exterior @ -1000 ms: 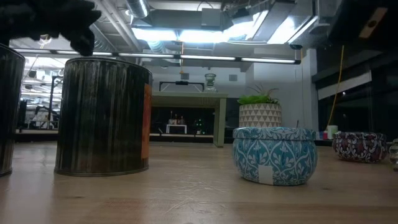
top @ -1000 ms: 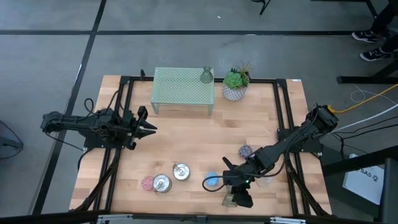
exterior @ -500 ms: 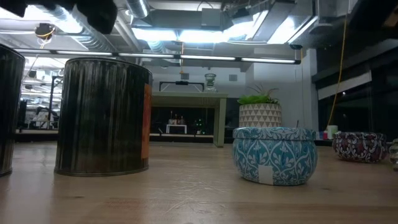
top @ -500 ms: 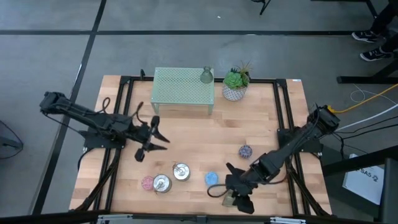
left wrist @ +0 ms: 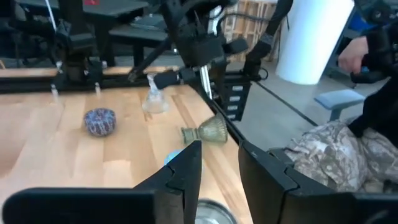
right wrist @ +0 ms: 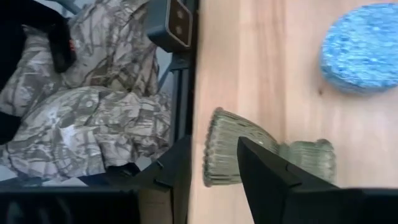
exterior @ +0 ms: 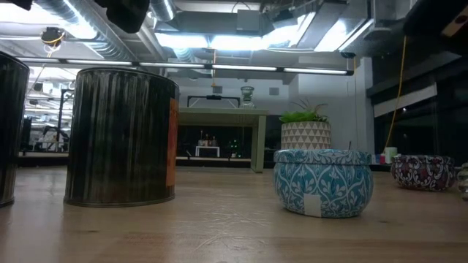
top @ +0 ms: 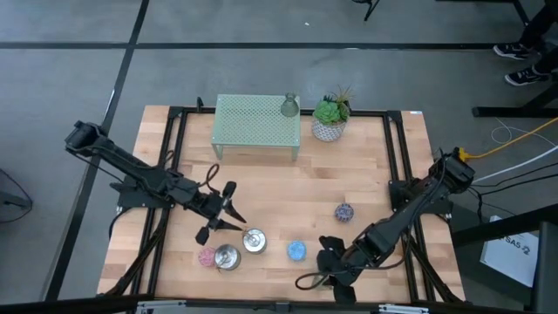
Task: Pick & Place candle stick holders
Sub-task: Put the green glass candle holder on the shelf
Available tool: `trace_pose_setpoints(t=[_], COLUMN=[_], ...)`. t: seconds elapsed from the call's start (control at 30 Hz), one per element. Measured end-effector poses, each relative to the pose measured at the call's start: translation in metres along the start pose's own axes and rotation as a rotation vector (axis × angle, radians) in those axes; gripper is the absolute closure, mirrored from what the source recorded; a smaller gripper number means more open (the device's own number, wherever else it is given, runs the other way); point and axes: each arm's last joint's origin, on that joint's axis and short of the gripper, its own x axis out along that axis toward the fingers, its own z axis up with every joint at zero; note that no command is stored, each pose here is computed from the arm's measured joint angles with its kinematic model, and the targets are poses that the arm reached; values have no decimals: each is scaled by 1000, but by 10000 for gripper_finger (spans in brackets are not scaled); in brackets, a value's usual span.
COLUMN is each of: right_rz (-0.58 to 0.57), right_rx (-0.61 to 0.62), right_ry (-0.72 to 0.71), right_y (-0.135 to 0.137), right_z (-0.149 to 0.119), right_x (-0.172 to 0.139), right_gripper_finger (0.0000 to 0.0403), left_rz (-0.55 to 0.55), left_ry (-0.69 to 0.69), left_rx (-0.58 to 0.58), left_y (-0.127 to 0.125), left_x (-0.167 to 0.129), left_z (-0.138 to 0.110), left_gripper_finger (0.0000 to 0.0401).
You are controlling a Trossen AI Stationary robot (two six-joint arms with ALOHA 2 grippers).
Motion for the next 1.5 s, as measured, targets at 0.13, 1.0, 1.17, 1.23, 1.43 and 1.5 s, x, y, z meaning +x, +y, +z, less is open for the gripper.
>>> trace_pose_setpoints(t=[0.13, 1.0, 1.17, 1.23, 1.43, 1.5], right_rz=[33, -208, -172, -134, -109, -146], right_rx=[-9, -139, -99, -87, -19, 44], right_ry=[-20, 102, 73, 65, 93, 123], right_y=[5, -12, -11, -6, 6, 7], right_z=[-1, -30, -16, -7, 8, 9], right_x=[6, 51, 45, 37, -1, -15], right_gripper_finger=[274, 221, 227, 230, 245, 250], left_rz=[-8, 18, 18, 21, 44, 45], left_ry=[0, 24, 23, 21, 7, 5], left_rx=[1, 26, 29, 29, 29, 29], left_y=[-2, -1, -1, -1, 0, 0], left_x=[6, 12, 12, 12, 12, 12], left_z=[-3, -9, -9, -9, -7, -7], left_gripper_finger=[304, 310, 311, 312, 313, 313])
